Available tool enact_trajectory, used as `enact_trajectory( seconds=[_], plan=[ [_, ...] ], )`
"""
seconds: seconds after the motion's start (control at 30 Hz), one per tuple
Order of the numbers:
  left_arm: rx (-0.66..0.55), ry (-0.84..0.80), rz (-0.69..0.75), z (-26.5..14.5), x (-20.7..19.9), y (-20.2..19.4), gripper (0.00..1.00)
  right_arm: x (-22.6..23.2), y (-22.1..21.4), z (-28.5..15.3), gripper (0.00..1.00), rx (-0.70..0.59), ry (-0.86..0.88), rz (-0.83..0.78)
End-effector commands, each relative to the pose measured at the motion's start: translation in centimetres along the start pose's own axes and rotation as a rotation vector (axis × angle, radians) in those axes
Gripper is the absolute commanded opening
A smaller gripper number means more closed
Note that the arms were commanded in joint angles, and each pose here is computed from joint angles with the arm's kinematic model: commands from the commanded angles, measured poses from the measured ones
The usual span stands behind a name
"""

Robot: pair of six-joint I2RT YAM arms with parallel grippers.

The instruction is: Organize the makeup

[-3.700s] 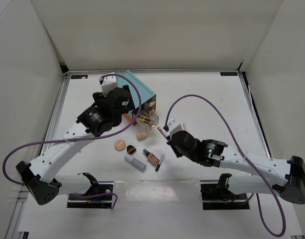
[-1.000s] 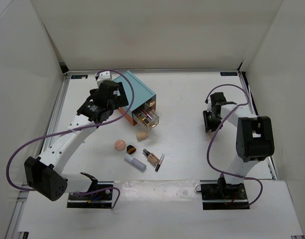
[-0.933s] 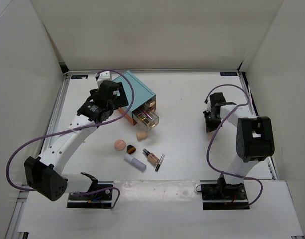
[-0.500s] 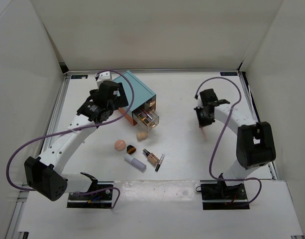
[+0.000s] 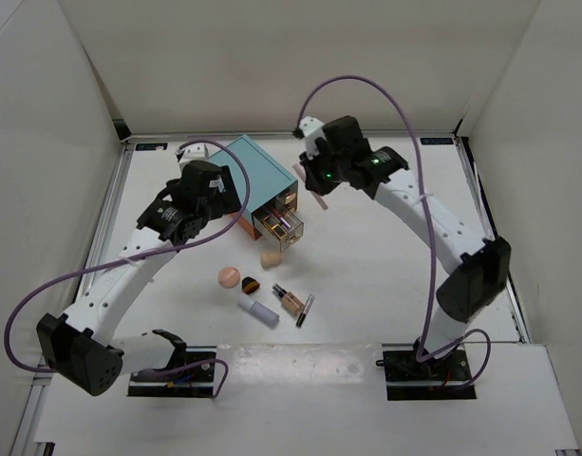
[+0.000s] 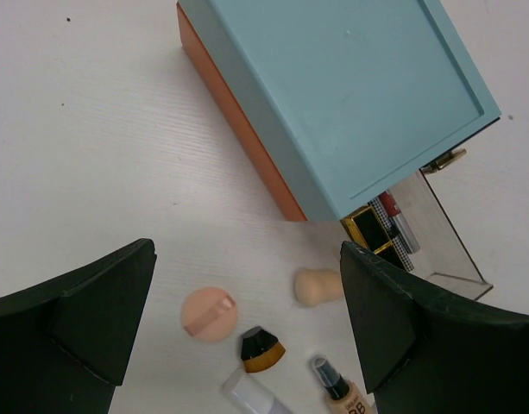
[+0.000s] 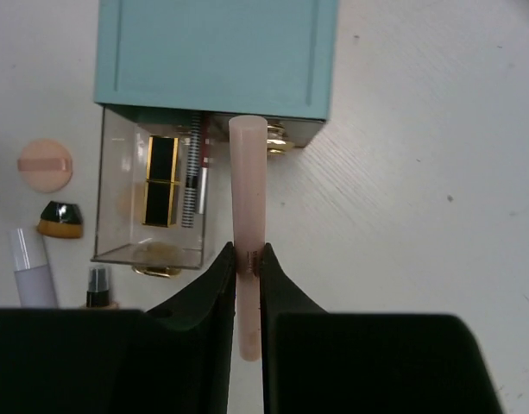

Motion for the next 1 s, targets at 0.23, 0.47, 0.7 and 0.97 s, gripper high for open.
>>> enact_trajectory(
  seconds=[0.23, 0.47, 0.7, 0.97],
  plan=[
    [0.008, -0.010, -0.039, -2.1, 1.5, -0.3, 0.98, 5.2, 0.6, 5.4, 0.02, 0.222, 0.117, -0.143],
    [0.004, -0.002, -0.032, -2.3, 1.7, -0.2, 0.98, 6.2, -0.5, 7.3, 0.04, 0.335, 0.113, -0.170],
    [0.003, 0.008, -0.022, -2.3, 1.9, -0.2, 0.98, 6.1, -0.6, 8.5, 0.06, 0.380, 0.085, -0.166],
    [0.005, 0.016, -0.018, -2.1, 1.8, -0.2, 0.98, 6.5, -1.0, 9.1, 0.07, 0.447, 0.072, -0.191]
  ],
)
Point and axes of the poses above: each gripper's point midway between its finger pads, its own z axis out along the fingers, its own x axis along the line the jaws close on, y = z × x, the point moved 7 cm from there along -z, back along the fingers, and after that the axes turned 12 degrees about -z, right-handed, at the moved point
